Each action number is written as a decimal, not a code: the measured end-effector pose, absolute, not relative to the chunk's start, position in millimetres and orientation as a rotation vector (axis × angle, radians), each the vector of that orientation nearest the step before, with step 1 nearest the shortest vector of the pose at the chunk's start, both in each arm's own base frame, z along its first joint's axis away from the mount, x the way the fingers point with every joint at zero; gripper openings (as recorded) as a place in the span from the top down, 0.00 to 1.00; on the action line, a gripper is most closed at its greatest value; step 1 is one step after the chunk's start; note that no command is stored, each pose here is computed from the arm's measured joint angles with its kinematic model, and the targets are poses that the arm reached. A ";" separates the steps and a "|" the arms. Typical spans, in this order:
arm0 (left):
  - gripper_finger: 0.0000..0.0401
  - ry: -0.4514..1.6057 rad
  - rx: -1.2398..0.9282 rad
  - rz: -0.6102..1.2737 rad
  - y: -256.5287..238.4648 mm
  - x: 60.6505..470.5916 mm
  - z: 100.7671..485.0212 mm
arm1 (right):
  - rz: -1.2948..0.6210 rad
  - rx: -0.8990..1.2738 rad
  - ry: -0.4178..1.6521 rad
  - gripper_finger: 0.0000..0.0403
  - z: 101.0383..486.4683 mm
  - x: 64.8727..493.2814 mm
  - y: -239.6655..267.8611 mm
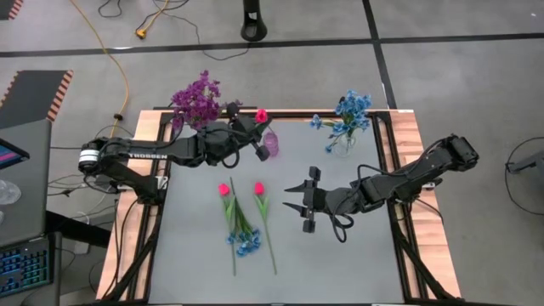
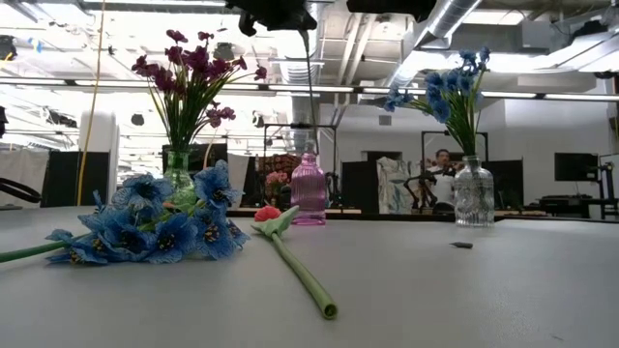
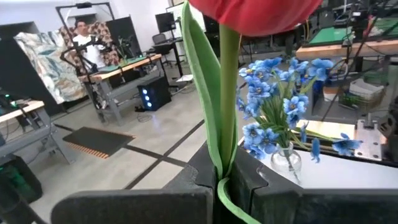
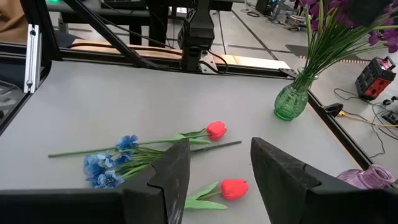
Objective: Sort flowers into vase by color
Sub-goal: Put the left pink flower into the purple vase, then put the right pink flower into the purple vase
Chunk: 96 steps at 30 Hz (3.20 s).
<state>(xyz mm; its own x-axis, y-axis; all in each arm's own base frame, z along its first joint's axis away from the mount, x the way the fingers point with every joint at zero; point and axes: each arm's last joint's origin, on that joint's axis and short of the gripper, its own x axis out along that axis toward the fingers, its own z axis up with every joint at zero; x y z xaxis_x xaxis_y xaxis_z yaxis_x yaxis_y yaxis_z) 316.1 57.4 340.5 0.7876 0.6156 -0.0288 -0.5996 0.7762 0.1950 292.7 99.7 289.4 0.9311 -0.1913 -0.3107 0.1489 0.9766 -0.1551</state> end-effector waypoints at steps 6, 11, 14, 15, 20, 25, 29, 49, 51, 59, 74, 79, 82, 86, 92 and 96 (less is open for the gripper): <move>1.00 0.092 0.180 0.645 52.4 317.0 340.4 | -0.174 -0.130 0.331 0.51 289.3 292.7 99.7; 1.00 0.103 0.208 0.666 48.5 317.1 340.5 | -0.174 -0.131 0.331 0.51 289.2 292.7 99.8; 1.00 0.109 0.221 0.682 46.0 317.0 340.5 | -0.174 -0.131 0.331 0.51 289.2 292.7 99.8; 1.00 0.109 0.221 0.684 45.2 317.1 340.5 | -0.174 -0.131 0.331 0.51 289.2 292.7 99.8; 1.00 0.110 0.223 0.692 43.3 317.1 340.6 | -0.174 -0.131 0.331 0.51 289.2 292.7 99.8; 1.00 0.110 0.223 0.692 43.3 317.1 340.6 | -0.174 -0.131 0.331 0.51 289.2 292.7 99.8; 1.00 0.109 0.215 0.692 43.2 317.1 340.4 | -0.174 -0.131 0.331 0.51 289.3 292.7 99.7; 0.99 0.157 0.037 0.756 79.7 309.8 329.5 | -0.174 -0.132 0.331 0.51 289.3 292.7 99.7; 0.98 0.158 0.035 0.773 84.9 308.3 329.4 | -0.174 -0.132 0.331 0.51 289.3 292.7 99.7; 0.96 0.164 0.049 0.738 95.5 306.8 329.2 | -0.174 -0.132 0.331 0.51 289.3 292.7 99.7; 0.74 0.202 0.107 0.727 94.9 306.9 327.5 | -0.174 -0.131 0.330 0.51 289.2 292.7 99.7; 0.66 0.216 0.125 0.709 90.1 306.7 328.0 | -0.174 -0.131 0.330 0.51 289.2 292.7 99.7; 0.64 0.200 0.125 0.698 85.3 303.9 332.9 | -0.175 -0.130 0.330 0.51 289.3 292.7 99.7; 0.64 0.211 0.134 0.686 78.8 293.0 341.6 | -0.175 -0.129 0.330 0.51 289.3 292.8 99.7; 0.64 0.252 0.124 0.630 62.7 269.3 354.5 | -0.179 -0.102 0.326 0.51 289.3 292.8 99.7; 0.64 0.287 0.127 0.567 46.1 256.2 359.6 | -0.182 -0.073 0.325 0.51 289.1 292.7 99.8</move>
<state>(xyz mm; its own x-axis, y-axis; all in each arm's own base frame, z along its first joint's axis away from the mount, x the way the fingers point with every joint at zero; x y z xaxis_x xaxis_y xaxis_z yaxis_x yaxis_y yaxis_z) 256.2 46.1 359.6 0.8052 0.5455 -0.2324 -0.5103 0.8371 0.1970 292.7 99.8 289.1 0.9314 -0.1897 -0.3107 0.1662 0.9809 -0.1009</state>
